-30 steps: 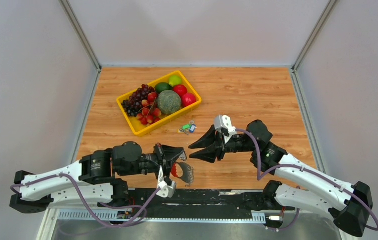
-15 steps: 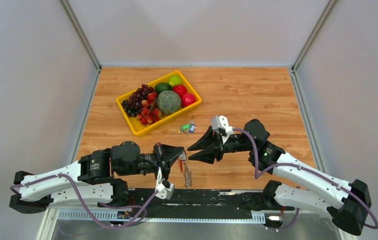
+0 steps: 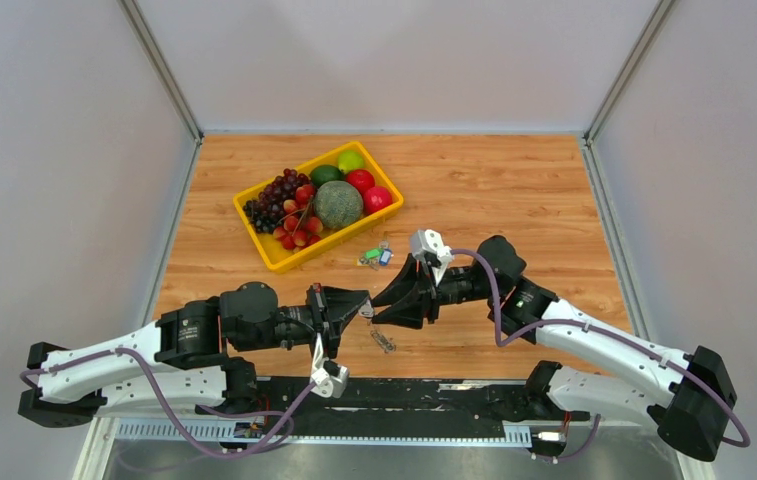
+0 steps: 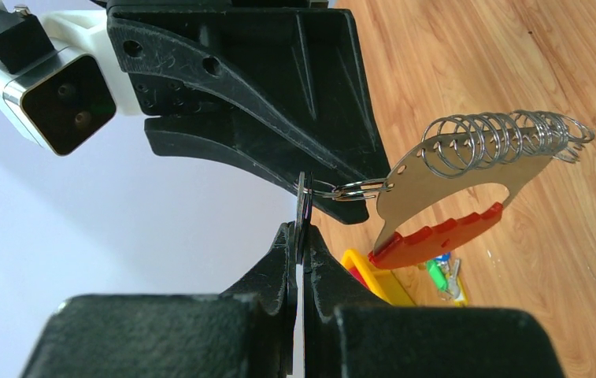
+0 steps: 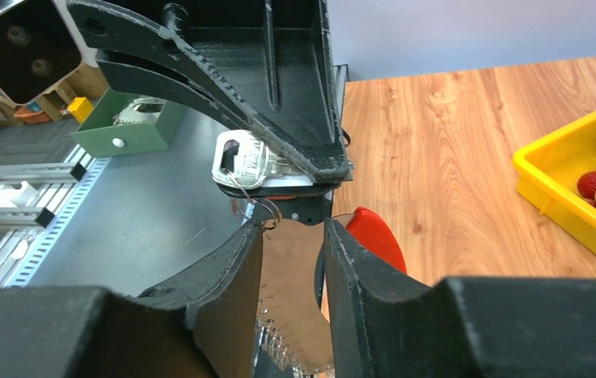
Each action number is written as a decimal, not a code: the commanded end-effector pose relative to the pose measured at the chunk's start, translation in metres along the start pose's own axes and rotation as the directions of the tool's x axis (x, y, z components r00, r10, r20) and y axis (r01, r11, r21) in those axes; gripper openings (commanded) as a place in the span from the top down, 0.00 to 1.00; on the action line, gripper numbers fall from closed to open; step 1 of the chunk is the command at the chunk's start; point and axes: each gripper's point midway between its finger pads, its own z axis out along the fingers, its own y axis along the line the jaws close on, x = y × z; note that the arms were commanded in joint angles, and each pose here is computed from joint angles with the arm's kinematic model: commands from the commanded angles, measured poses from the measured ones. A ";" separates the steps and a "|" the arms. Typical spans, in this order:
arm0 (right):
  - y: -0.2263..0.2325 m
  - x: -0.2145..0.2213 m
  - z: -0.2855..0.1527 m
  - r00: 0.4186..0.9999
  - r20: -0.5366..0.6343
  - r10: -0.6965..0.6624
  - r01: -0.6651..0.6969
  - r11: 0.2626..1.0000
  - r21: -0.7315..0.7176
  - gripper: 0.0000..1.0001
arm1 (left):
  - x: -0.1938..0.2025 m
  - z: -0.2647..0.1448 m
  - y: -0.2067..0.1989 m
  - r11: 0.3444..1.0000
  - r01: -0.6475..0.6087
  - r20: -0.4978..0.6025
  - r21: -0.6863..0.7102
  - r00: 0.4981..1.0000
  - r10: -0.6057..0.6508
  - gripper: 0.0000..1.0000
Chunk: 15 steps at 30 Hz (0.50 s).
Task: Remove the keys from the keyring
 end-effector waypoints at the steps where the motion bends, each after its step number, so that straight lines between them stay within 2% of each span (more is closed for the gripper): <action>1: 0.017 -0.026 0.003 0.997 0.069 -0.035 0.041 0.996 -0.084 0.63 | -0.009 -0.005 0.025 0.996 -0.024 0.028 -0.089 0.999 0.027 1.00; 6: 0.023 -0.027 0.003 0.996 0.077 -0.036 0.044 0.993 -0.114 0.63 | -0.009 -0.005 0.026 0.995 -0.026 0.029 -0.092 0.999 0.028 1.00; 15: 0.026 -0.023 0.008 0.998 0.053 -0.019 0.027 0.989 -0.144 0.74 | -0.010 -0.006 0.029 0.994 -0.030 0.033 -0.103 0.999 0.034 1.00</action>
